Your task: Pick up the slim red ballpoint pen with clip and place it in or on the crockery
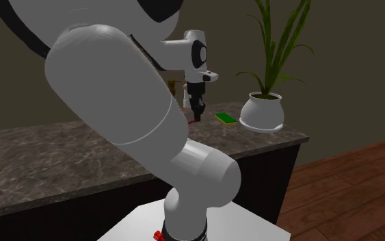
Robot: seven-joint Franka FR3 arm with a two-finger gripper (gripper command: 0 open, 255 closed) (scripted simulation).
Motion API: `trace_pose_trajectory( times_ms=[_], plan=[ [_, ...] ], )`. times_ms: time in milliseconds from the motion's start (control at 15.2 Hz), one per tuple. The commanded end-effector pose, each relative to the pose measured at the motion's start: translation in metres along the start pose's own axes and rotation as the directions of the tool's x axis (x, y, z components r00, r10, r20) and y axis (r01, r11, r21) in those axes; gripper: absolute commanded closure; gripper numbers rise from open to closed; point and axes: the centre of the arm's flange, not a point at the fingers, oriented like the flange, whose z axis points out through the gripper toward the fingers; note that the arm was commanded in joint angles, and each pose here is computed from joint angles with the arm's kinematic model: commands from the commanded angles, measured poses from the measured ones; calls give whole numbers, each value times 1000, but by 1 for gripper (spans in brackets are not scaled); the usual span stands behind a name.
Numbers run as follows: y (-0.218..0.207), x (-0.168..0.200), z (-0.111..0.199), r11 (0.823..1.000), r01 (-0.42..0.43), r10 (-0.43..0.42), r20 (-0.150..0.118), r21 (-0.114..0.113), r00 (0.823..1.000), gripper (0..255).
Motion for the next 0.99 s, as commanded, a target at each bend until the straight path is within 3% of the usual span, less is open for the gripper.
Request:
trace_pose_trajectory(
  times_ms=[0,726,924],
  plan=[
    [1,0,-11,1000,0,0,0,0,1000,255],
    [3,2,-67,1000,0,0,0,0,1000,255],
    [-35,-11,-70,1000,0,0,0,0,1000,255]
  ],
)
